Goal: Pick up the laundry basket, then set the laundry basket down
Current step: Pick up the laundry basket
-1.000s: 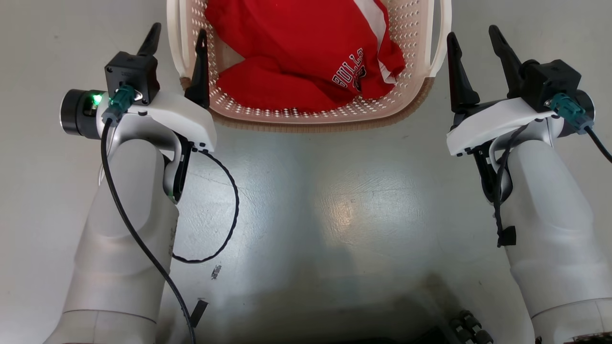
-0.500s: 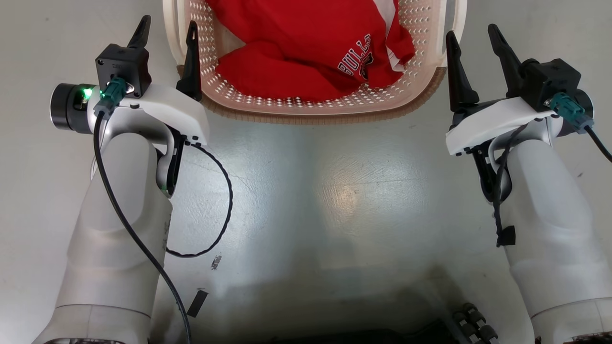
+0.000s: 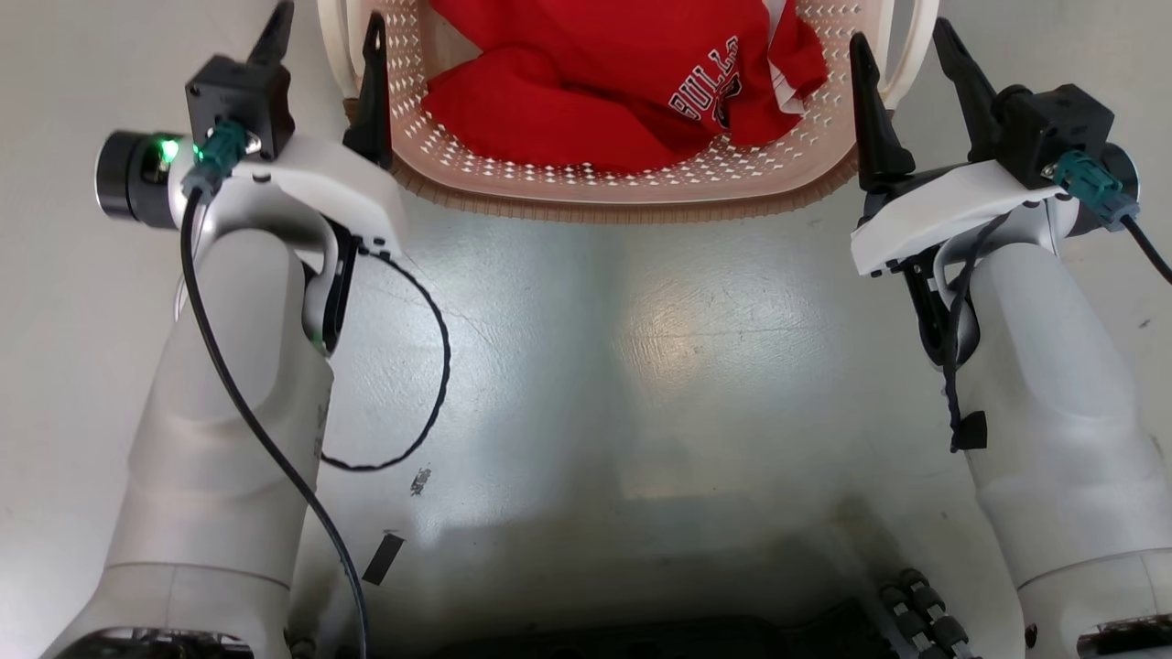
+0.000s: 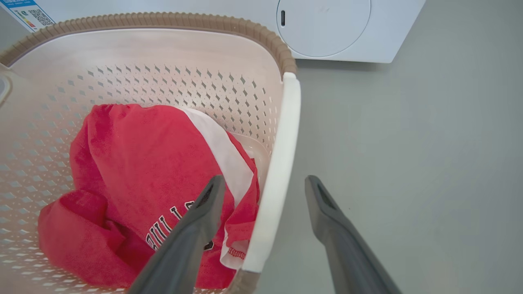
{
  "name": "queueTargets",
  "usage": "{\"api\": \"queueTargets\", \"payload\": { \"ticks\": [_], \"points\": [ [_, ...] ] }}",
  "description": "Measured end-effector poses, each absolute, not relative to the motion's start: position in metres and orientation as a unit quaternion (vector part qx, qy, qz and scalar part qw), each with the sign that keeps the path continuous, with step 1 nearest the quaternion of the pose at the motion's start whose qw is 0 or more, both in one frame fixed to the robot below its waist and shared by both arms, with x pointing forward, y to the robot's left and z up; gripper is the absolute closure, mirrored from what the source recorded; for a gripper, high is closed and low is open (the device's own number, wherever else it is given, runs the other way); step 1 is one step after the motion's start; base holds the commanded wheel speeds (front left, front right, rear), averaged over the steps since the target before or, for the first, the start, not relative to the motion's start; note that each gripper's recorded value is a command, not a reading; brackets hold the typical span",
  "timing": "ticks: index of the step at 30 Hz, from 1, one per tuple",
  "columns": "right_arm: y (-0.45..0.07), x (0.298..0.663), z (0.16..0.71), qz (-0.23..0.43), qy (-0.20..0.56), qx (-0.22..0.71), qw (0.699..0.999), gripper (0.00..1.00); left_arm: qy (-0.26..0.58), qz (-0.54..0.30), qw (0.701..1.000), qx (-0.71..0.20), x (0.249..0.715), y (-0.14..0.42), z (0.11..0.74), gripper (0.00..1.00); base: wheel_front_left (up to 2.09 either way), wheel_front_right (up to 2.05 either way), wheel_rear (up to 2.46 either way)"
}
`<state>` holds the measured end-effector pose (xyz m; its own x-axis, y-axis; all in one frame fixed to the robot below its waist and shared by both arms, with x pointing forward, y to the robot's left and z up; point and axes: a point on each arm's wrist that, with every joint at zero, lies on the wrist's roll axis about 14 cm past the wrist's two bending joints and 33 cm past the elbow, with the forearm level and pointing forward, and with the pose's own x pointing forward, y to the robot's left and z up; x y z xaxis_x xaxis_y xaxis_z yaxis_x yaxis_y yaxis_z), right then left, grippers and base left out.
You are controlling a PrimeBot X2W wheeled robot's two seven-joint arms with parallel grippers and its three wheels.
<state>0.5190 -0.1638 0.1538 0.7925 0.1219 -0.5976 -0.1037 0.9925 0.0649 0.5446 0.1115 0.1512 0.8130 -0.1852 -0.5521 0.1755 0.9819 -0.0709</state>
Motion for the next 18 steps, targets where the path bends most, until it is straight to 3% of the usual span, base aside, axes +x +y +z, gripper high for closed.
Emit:
{"api": "queueTargets", "payload": {
  "ticks": [18],
  "points": [
    [-0.160,0.519,0.136,0.053,0.344,0.041,0.936,0.00,0.318,-0.108,0.942,0.000,0.541,0.106,0.133,0.00,0.00,0.00,0.00]
  ]
}}
